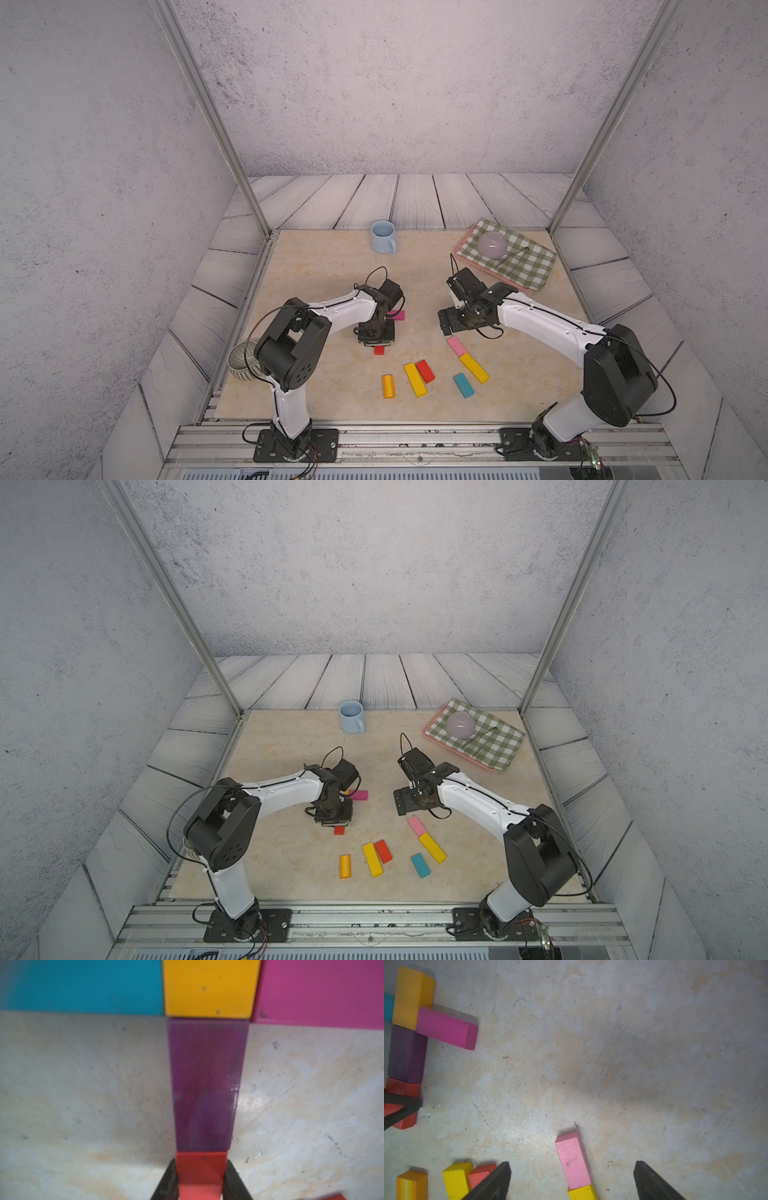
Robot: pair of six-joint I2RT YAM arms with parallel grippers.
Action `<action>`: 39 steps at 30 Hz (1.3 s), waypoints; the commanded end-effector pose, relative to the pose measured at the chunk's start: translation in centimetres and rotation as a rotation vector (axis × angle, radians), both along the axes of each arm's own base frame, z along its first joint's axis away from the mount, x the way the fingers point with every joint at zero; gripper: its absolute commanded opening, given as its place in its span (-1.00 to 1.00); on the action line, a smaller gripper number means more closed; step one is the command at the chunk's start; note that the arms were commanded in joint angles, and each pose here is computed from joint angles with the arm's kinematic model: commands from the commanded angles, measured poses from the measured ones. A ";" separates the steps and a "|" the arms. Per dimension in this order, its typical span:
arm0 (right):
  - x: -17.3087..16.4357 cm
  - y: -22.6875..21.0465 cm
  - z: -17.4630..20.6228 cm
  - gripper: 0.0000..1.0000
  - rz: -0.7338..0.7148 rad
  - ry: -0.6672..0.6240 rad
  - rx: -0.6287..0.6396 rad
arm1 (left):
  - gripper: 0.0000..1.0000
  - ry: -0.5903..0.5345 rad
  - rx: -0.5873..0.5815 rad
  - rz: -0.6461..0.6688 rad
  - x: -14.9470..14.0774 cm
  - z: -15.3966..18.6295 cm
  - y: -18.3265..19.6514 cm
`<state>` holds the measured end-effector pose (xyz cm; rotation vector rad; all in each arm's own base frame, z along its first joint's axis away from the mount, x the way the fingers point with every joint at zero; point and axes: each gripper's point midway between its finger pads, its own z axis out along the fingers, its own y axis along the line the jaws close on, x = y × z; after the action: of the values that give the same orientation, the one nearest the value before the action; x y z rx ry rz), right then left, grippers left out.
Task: Assemble the letter t with building blocks
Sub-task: Assemble the building block at the center of the board, then pick up the building block from the center of the board.
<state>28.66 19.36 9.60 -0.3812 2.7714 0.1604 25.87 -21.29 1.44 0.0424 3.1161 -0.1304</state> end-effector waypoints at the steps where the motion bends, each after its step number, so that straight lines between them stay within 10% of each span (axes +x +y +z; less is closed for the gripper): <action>1: -0.6 -0.5 -0.9 0.89 -0.009 0.037 -0.020 | -0.54 0.000 0.020 -0.009 0.3 -0.2 0.0; 7: -0.6 -0.5 -0.9 0.89 -0.010 0.036 -0.020 | -0.47 0.000 0.034 -0.008 0.2 -0.2 0.3; 10: -0.6 -0.4 -1.0 0.89 -0.008 0.038 -0.020 | -0.10 -0.007 0.036 -0.004 0.3 -0.1 0.3; 12: -0.6 -0.5 -1.0 0.89 -0.009 0.039 -0.021 | 0.48 -0.019 0.032 -0.003 0.4 0.3 0.3; 18: -1.3 0.2 0.5 0.88 0.004 -0.006 0.024 | 0.57 -0.097 0.007 0.005 1.1 3.2 0.4; 21: -3.5 2.1 1.4 0.84 0.056 -0.007 0.071 | 0.99 -0.206 -0.013 0.011 2.1 6.6 0.9; 39: -15.6 9.1 -3.8 0.57 0.233 0.254 0.028 | 0.99 -0.455 -0.101 0.182 5.0 12.0 12.2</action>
<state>14.31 28.49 6.66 -0.7441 2.8858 0.3357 30.78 -9.42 13.30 -0.2733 2.6621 -0.2396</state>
